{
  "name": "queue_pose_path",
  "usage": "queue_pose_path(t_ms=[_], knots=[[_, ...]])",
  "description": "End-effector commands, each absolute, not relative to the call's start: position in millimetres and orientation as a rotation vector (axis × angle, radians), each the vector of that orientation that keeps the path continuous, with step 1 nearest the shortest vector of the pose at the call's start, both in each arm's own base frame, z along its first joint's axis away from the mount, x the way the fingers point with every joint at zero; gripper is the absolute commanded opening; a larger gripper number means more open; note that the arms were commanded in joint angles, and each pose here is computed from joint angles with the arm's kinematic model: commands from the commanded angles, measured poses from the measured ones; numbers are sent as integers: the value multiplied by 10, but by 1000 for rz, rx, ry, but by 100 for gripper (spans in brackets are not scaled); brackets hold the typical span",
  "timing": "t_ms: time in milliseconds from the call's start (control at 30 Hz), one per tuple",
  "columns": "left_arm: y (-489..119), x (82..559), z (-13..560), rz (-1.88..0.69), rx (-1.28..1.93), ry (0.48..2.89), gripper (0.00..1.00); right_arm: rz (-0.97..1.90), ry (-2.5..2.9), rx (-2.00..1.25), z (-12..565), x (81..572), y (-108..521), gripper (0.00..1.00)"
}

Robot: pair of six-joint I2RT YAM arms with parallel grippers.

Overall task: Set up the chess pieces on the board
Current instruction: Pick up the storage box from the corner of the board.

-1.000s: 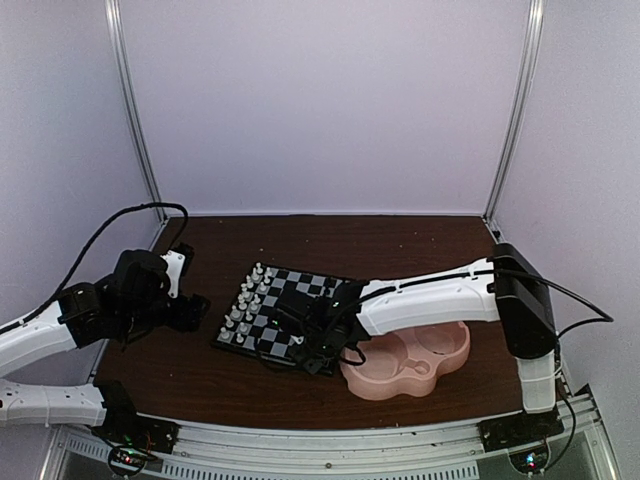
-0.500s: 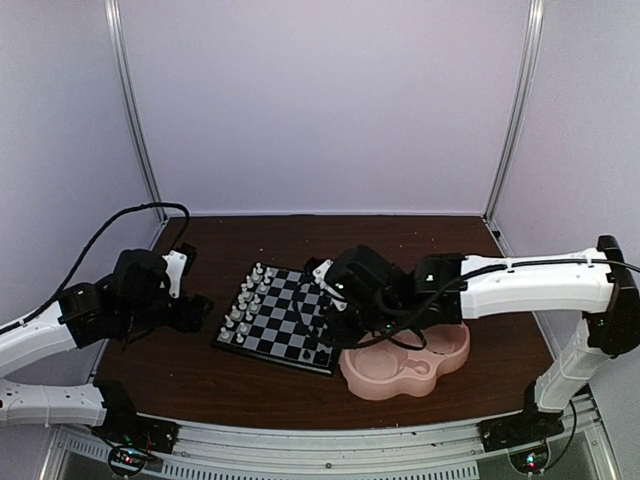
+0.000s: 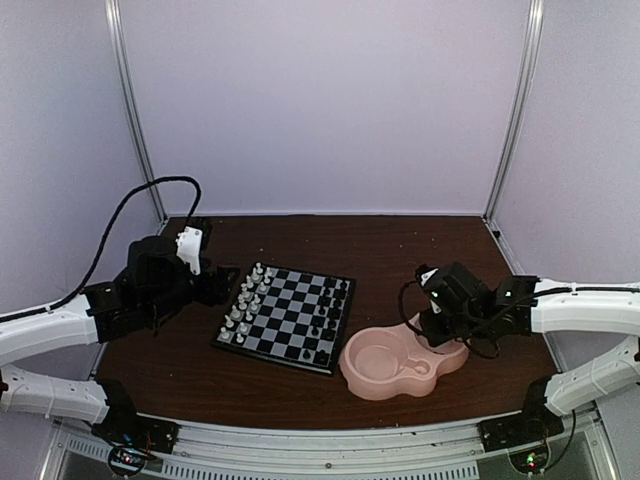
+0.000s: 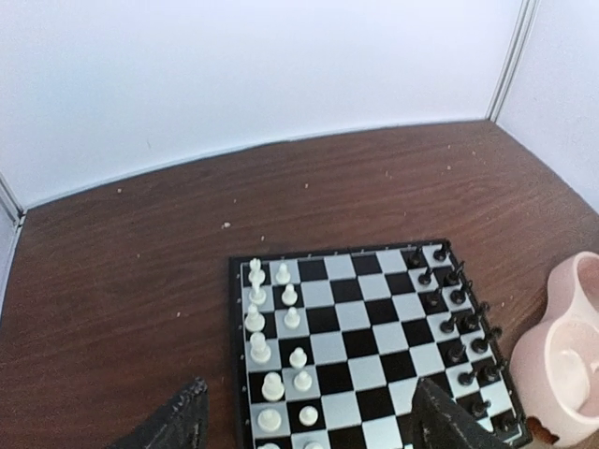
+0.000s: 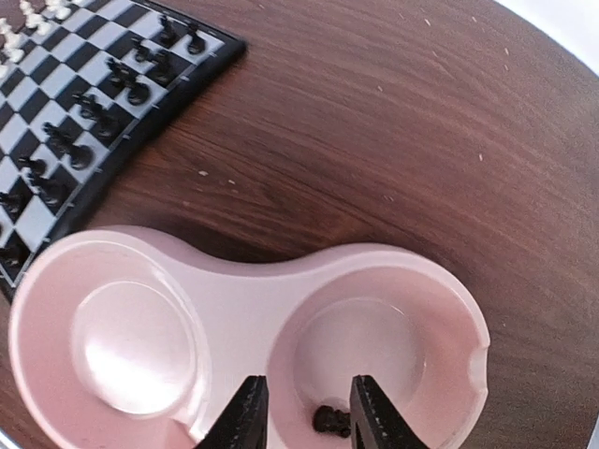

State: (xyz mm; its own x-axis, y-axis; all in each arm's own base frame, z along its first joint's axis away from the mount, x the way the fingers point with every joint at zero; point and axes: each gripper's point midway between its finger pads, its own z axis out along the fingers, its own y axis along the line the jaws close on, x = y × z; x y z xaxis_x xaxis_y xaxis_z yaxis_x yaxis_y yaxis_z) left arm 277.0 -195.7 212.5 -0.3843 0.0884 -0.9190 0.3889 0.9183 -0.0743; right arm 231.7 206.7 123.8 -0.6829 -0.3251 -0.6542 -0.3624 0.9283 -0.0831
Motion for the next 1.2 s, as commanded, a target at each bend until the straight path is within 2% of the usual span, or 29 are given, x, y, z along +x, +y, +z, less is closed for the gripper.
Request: queue_pose_path(t_ms=[0,167,333,633,867,933,1067,1167], knots=[[-2144,3088,2662,-389,258,1697,75,133,2397,-331,1107,2451,1919,33],[-2322,3342,2882,-341,265,1611,76,115,2480,-256,858,2623,1729,32],[-2489,3481,3053,-370,262,1527,76,252,2537,-352,742,2661,1963,30],[-2553,3463,3134,-431,256,1474,77,533,2440,-526,1052,2366,2347,55],[-2609,3447,3113,-459,279,1497,77,235,2572,-572,727,2347,2299,60],[-2593,3416,3099,-467,281,1504,77,161,2601,-579,611,2343,2313,60],[-2537,3354,3067,-465,286,1526,77,89,2638,-574,459,2326,2353,47],[-2491,3299,3076,-469,286,1530,77,10,2636,-540,446,2355,2293,46]])
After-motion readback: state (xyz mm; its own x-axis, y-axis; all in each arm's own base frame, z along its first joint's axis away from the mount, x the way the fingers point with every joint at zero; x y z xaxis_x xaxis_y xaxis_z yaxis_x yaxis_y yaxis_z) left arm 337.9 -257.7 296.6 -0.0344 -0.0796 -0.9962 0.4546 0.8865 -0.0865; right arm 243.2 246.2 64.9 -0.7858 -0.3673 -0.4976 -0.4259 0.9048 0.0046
